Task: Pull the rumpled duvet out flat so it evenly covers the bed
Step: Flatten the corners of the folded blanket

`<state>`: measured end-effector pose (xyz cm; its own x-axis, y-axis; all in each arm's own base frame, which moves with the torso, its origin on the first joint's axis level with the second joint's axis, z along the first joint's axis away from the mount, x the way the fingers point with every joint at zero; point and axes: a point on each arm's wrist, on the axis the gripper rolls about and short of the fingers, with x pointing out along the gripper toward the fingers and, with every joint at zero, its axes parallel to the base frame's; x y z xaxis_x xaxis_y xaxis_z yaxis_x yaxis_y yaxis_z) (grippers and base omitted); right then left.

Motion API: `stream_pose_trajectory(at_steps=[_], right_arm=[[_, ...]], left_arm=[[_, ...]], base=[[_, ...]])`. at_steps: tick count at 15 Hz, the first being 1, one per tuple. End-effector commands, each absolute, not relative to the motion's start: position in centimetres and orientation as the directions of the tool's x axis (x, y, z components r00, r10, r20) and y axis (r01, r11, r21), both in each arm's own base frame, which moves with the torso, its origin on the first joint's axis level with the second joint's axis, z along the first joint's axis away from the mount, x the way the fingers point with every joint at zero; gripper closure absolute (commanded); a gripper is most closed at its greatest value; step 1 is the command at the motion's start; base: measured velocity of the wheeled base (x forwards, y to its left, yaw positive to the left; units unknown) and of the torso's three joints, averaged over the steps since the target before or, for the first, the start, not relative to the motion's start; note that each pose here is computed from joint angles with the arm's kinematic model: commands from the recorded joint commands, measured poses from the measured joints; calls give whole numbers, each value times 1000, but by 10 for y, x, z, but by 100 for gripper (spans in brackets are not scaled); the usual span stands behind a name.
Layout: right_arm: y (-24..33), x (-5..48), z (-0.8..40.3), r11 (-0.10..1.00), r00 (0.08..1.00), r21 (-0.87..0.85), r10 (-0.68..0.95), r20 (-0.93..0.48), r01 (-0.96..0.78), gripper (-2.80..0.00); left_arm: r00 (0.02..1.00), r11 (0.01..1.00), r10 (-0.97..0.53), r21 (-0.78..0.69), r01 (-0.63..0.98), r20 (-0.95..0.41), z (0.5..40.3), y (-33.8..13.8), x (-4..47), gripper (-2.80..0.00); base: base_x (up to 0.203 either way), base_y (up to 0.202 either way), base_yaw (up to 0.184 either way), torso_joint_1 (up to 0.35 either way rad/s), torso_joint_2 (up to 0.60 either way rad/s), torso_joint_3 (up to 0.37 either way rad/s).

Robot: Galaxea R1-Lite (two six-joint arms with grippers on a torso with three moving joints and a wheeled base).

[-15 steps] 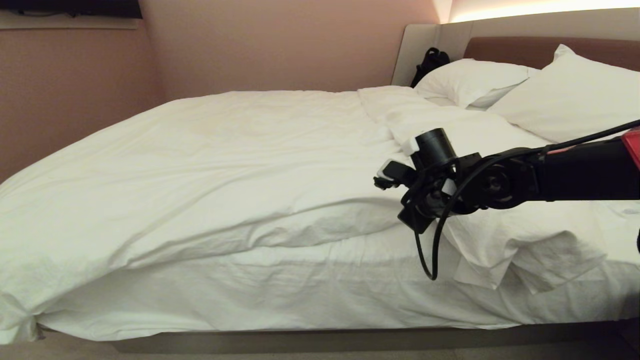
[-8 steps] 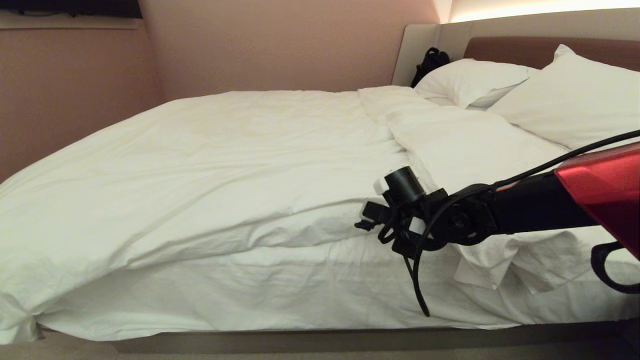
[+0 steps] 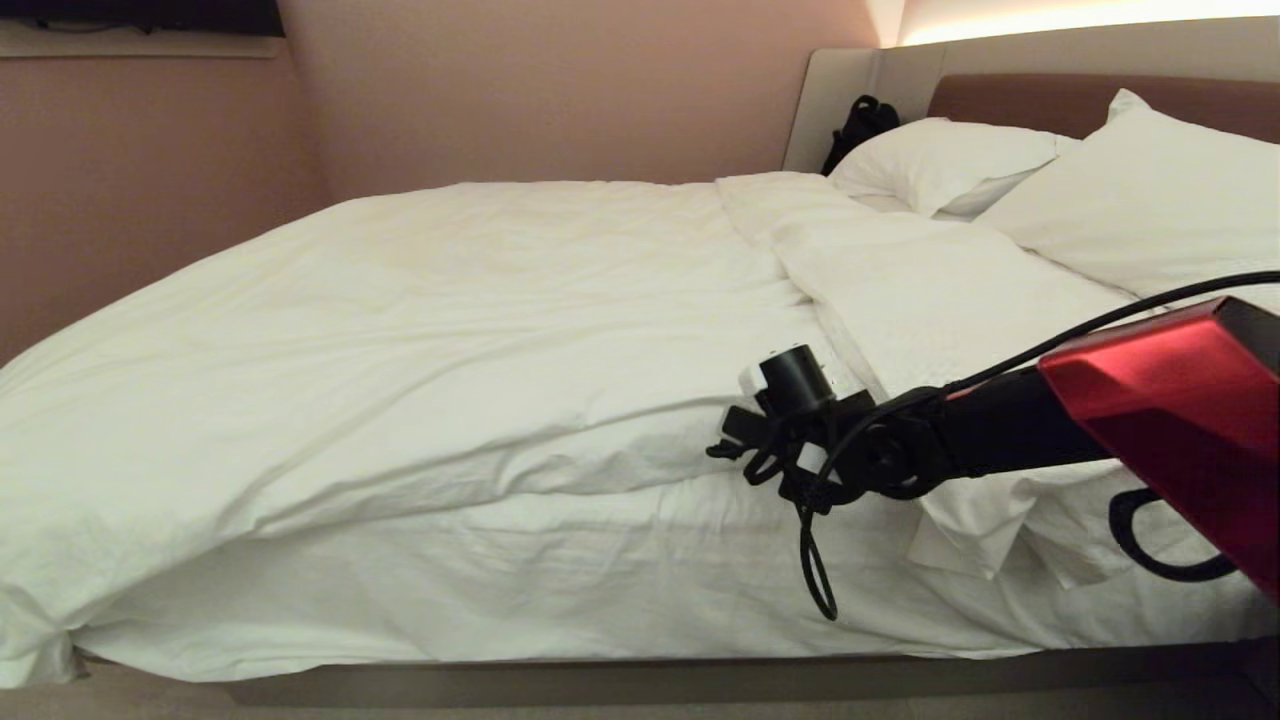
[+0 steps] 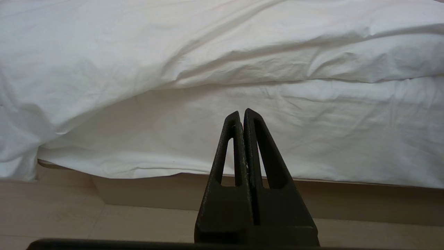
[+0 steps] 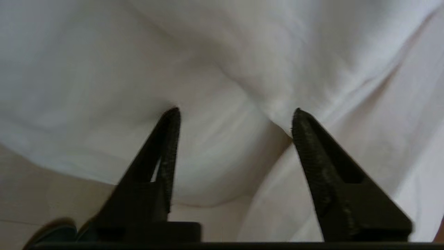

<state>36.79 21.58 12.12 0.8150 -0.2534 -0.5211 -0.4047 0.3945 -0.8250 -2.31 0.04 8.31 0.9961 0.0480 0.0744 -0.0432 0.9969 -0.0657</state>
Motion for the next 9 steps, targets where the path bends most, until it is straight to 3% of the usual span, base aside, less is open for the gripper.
stream_pose_trajectory(at_steps=[1, 9], right_arm=[[216, 381, 103, 396, 813, -829, -271, -516, -394, -280], [214, 394, 112, 385, 828, -864, -325, -457, -325, -280]], left_arm=[[996, 997, 49, -67, -44, 74, 83, 0, -23, 0], [996, 997, 49, -67, -44, 74, 83, 0, -23, 0]], base=[[0, 0, 0, 0, 0, 0], [0, 0, 0, 0, 0, 0]])
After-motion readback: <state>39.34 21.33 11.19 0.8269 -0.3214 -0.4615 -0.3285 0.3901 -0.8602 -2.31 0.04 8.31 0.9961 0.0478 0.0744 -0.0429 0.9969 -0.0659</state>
